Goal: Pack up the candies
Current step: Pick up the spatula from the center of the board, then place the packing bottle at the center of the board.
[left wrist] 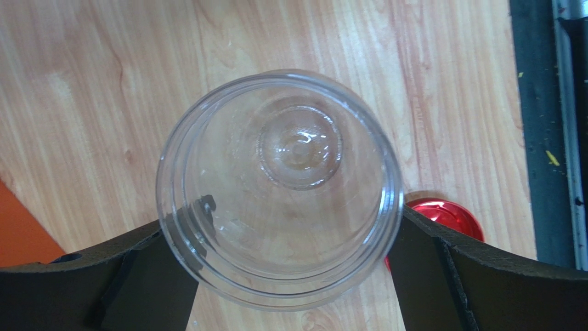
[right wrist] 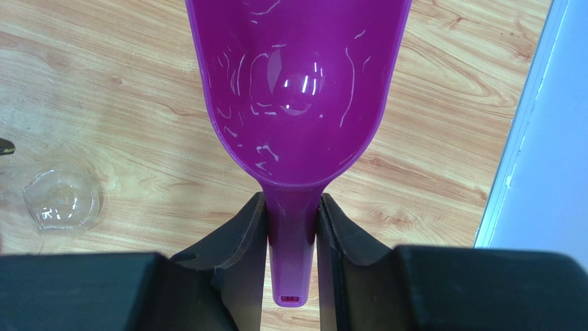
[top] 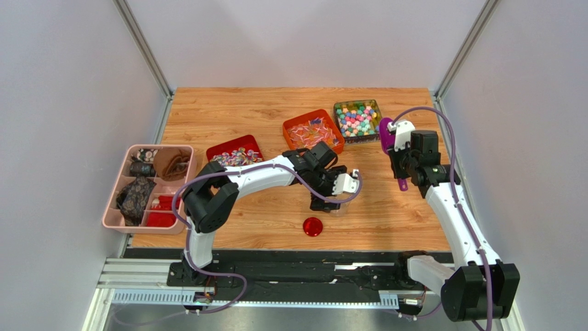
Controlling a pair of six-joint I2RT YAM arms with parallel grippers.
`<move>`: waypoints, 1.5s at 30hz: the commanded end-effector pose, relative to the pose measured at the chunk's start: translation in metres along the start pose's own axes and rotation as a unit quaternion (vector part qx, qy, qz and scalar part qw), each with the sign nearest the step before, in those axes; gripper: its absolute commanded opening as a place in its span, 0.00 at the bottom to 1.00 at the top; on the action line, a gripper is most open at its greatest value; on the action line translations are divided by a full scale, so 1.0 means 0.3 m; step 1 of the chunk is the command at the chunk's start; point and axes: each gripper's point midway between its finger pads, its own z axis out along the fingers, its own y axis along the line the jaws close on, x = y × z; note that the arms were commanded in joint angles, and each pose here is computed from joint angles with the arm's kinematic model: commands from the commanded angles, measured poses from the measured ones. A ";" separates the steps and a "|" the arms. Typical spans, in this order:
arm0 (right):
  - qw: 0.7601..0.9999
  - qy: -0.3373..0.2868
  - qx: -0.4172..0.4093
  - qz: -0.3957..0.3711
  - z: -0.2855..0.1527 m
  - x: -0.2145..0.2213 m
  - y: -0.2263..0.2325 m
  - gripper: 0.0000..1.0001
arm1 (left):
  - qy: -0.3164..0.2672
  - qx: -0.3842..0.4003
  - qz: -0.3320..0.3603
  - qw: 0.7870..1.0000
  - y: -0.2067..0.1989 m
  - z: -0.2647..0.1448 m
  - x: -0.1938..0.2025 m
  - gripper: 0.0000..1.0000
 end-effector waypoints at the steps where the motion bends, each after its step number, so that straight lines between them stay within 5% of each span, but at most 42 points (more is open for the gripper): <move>1: 0.999 -0.039 0.009 -0.002 -0.016 -0.057 -0.018 0.00 | -0.041 0.031 0.010 0.999 -0.025 -0.017 -0.088 0.99; 15: 0.999 -0.040 0.011 0.000 -0.018 -0.053 -0.018 0.00 | -0.043 0.029 -0.012 0.999 -0.006 0.030 -0.099 0.99; 23: 0.999 -0.044 0.014 0.000 -0.021 -0.055 -0.021 0.00 | -0.042 0.014 -0.015 0.999 0.010 0.035 -0.096 0.82; 45: 0.999 -0.043 0.015 0.001 -0.022 -0.041 -0.024 0.00 | -0.012 -0.046 -0.030 0.998 0.105 0.006 0.011 0.81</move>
